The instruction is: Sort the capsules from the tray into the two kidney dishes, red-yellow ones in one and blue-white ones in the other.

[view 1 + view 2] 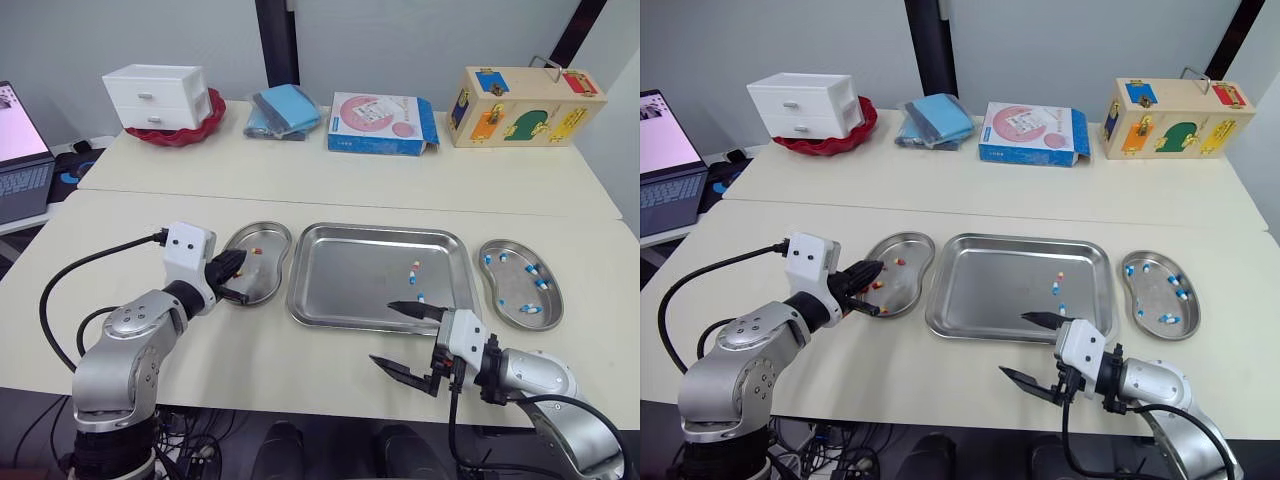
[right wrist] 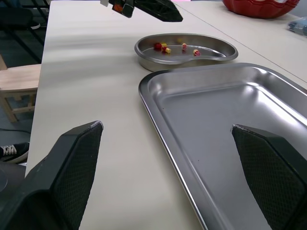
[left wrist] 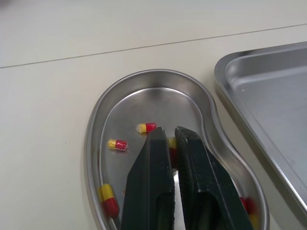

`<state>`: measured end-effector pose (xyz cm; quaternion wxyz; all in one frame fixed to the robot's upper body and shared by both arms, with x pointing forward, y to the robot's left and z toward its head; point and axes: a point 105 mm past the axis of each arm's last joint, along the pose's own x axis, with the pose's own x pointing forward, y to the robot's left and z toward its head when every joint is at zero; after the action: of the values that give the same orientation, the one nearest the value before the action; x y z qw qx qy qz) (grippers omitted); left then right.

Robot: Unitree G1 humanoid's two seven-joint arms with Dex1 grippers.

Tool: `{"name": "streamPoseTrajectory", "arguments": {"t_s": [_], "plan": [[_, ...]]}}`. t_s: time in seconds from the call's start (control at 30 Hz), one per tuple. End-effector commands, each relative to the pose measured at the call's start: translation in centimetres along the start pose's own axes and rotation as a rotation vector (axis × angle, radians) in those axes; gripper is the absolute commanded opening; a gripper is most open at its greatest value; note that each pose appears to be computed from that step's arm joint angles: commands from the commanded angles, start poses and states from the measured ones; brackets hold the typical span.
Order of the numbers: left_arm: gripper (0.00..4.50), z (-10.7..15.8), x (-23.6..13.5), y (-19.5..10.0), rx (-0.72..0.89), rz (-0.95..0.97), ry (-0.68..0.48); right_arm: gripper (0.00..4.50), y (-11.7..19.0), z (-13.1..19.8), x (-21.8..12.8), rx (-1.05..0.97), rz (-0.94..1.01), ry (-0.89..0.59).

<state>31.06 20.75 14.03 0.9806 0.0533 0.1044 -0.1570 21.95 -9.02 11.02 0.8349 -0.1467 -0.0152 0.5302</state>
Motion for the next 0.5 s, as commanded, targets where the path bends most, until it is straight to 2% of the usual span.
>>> {"name": "streamPoseTrajectory", "arguments": {"t_s": [0.03, 0.17, 0.33, 0.47, 0.5], "plan": [[0.29, 1.2, -0.2, -0.1, 0.056, -0.031, -0.049, 4.50, 0.2, 0.9, 0.1, -0.013, -0.011, -0.039], [1.37, 1.9, -0.3, -0.1, 0.071, -0.059, -0.080, 4.50, 0.1, 0.9, 0.1, -0.010, -0.016, -0.037], [3.11, 2.2, -0.3, -0.5, 0.093, -0.102, -0.091, 4.50, 0.1, 0.7, -0.1, -0.008, -0.016, -0.027], [4.33, 2.4, -0.5, -0.5, 0.105, -0.131, -0.098, 4.50, 0.1, 0.5, -0.2, -0.010, -0.019, -0.021], [4.42, 2.5, -0.5, -0.4, 0.107, -0.135, -0.101, 4.50, 0.1, 0.5, -0.2, -0.010, -0.019, -0.020]]}}
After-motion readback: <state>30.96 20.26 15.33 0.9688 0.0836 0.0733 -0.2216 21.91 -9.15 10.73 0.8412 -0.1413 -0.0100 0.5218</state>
